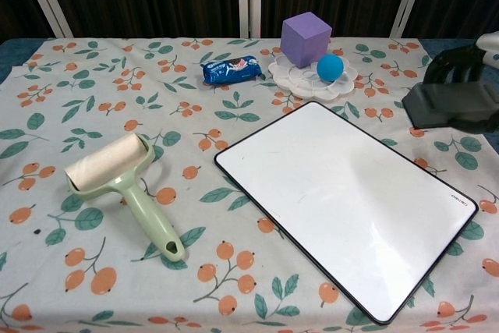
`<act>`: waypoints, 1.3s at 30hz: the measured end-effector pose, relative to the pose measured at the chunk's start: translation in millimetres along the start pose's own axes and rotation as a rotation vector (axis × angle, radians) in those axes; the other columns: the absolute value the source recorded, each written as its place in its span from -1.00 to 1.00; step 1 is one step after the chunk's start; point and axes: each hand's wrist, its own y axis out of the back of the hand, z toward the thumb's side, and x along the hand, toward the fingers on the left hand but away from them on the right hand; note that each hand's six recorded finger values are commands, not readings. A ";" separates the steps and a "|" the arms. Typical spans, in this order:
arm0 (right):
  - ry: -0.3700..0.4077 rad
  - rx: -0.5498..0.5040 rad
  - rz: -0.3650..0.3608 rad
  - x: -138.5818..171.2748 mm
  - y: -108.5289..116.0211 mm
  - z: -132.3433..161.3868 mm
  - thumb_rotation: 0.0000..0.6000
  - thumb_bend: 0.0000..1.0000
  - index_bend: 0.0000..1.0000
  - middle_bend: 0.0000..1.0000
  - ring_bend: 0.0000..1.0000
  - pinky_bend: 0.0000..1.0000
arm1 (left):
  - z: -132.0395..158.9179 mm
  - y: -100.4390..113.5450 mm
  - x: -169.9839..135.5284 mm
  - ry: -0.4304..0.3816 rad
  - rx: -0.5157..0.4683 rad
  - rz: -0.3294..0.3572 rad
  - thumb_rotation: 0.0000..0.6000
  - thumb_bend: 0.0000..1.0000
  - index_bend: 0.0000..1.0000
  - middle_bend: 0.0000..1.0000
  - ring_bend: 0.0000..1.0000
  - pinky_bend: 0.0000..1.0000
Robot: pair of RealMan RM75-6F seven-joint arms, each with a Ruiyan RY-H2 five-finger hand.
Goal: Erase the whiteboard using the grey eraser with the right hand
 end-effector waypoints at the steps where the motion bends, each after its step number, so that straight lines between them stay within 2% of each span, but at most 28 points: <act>1: -0.036 0.005 -0.015 -2.6 1.9 -13.1 1.00 -0.16 0.73 0.43 0.35 0.58 | -0.4 -0.5 0.1 0.001 0.000 -0.002 1.00 -1.00 -0.86 -0.88 -0.93 -0.68; 4: -0.122 0.003 -0.036 -8.5 2.8 -43.8 1.00 -0.16 0.73 0.43 0.35 0.58 | -0.7 -2.2 0.9 0.002 -0.002 -0.007 1.00 -1.00 -0.86 -0.88 -0.93 -0.68; 7: -0.183 0.008 -0.027 -13.7 -3.9 -65.5 1.00 -0.16 0.73 0.43 0.35 0.58 | 0.8 -3.6 2.2 -0.003 -0.003 -0.010 1.00 -1.00 -0.86 -0.88 -0.93 -0.68; 12: -0.240 0.008 0.017 -22.3 -24.3 -81.0 1.00 -0.17 0.72 0.43 0.35 0.58 | 2.7 -4.5 4.0 -0.009 -0.001 -0.012 1.00 -1.00 -0.86 -0.88 -0.93 -0.68; 16: -0.248 -0.016 0.041 -30.0 -38.6 -80.8 1.00 -0.20 0.63 0.42 0.34 0.56 | 3.0 -3.5 5.0 -0.010 0.000 -0.009 1.00 -1.00 -0.86 -0.88 -0.93 -0.68; 18: -0.239 -0.028 0.041 -32.1 -40.9 -78.5 1.00 -0.21 0.49 0.35 0.26 0.46 | 2.5 -2.8 5.2 -0.008 0.001 -0.006 1.00 -1.00 -0.86 -0.88 -0.93 -0.68; 21: -0.217 -0.047 0.040 -34.2 -42.8 -73.5 1.00 -0.24 0.20 0.10 0.01 0.20 | 1.7 -1.7 5.2 -0.006 0.001 -0.003 1.00 -1.00 -0.86 -0.88 -0.93 -0.68; 24: -0.199 -0.069 0.041 -34.4 -43.5 -70.5 1.00 -0.38 -0.29 -0.30 -0.51 -0.26 | 1.5 -1.5 4.9 -0.006 0.001 -0.001 1.00 -1.00 -0.86 -0.88 -0.93 -0.68; 26: -0.181 -0.083 0.056 -33.7 -44.6 -68.5 1.00 -0.51 -0.73 -0.62 -0.86 -0.62 | 1.7 -1.6 4.7 -0.007 0.001 -0.003 1.00 -1.00 -0.86 -0.88 -0.93 -0.68; 28: -0.170 -0.081 0.084 -32.6 -46.8 -68.1 1.00 -0.61 -0.97 -0.88 -0.99 -0.87 | 2.2 -1.8 4.8 -0.009 0.001 -0.004 1.00 -1.00 -0.86 -0.88 -0.93 -0.68; 30: -0.166 -0.073 0.115 -31.5 -48.7 -67.9 1.00 -0.64 -1.00 -0.99 -1.00 -0.98 | 2.9 -1.7 5.0 -0.010 0.000 -0.003 1.00 -1.00 -0.86 -0.88 -0.93 -0.68; 33: -0.160 -0.068 0.126 -30.4 -47.7 -66.1 1.00 -0.67 -1.00 -1.00 -1.00 -1.00 | 3.2 -1.4 5.0 -0.011 -0.001 -0.001 1.00 -1.00 -0.86 -0.88 -0.93 -0.68; 39: -0.155 -0.083 0.058 -21.7 -33.0 -67.2 1.00 -0.73 -1.00 -1.00 -1.00 -1.00 | 2.3 1.1 4.1 -0.008 -0.002 0.010 1.00 -1.00 -0.86 -0.88 -0.93 -0.68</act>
